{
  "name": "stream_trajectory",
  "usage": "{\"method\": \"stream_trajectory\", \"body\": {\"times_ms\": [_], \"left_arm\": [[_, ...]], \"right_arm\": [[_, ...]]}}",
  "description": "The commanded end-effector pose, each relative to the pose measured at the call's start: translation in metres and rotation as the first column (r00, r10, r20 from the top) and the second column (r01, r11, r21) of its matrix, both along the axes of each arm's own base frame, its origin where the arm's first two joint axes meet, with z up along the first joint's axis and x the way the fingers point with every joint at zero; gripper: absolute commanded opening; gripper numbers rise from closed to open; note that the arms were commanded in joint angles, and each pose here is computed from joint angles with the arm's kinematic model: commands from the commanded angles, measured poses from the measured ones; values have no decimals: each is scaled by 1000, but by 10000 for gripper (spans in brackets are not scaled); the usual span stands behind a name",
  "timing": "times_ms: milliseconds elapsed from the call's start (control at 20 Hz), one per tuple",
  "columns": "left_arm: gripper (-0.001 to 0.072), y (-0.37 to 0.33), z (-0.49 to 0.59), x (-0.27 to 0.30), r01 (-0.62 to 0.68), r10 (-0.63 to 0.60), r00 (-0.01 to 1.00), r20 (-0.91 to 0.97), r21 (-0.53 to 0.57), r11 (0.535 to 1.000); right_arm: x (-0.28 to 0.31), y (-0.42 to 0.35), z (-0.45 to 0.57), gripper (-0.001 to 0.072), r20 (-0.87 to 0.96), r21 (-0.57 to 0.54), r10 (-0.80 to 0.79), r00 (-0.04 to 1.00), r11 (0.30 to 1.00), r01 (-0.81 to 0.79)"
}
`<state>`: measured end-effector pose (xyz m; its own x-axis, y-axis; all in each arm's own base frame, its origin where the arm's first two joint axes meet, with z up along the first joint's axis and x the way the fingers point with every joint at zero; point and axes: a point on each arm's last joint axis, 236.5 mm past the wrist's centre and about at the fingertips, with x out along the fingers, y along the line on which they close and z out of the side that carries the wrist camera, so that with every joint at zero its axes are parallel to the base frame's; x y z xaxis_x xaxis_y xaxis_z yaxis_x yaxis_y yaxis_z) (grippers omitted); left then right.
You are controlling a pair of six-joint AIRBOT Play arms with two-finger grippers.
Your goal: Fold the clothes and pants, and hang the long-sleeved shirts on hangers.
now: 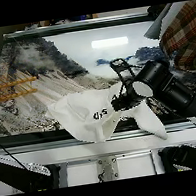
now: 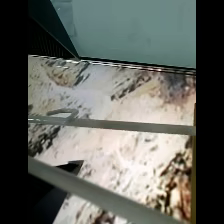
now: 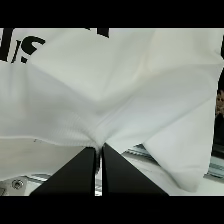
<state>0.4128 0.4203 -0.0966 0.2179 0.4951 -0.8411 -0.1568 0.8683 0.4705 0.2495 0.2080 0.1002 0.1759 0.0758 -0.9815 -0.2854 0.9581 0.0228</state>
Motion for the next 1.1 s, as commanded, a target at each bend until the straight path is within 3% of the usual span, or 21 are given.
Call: {"method": "stream_trajectory", "body": {"times_ms": [0, 350, 450, 600, 700, 750, 1050], "left_arm": [[698, 0, -14, 9, 7, -7, 1000, -8, -12, 1000], [695, -1, -25, 8, 6, -7, 1000, -18, -23, 1000], [495, -2, -26, 6, 4, -4, 1000, -24, -28, 1000], [474, -2, -26, 6, 2, -3, 1000, -26, -29, 1000], [81, -3, -27, 4, -2, 0, 999, -35, -35, 999], [23, -3, -27, 4, -1, 0, 999, -36, -35, 999], [21, -5, -27, 0, -9, 7, 999, -50, -44, 999]], "right_arm": [[0, 1, -2, 35, -6, -5, 1, 1000, 1000, -1], [0, 1, -3, 35, -7, -7, 1, 1000, 1000, -1], [1, 1, -4, 35, -10, -9, 1, 1000, 1000, -1], [1, 1, -5, 35, -11, -10, 1, 1000, 1000, -1], [1, 1, -5, 35, -11, -10, 1, 1000, 1000, -1], [1, 1, -5, 35, -11, -10, 1, 1000, 1000, -1], [1, 1, -5, 35, -11, -10, 1, 1000, 1000, -1]]}}
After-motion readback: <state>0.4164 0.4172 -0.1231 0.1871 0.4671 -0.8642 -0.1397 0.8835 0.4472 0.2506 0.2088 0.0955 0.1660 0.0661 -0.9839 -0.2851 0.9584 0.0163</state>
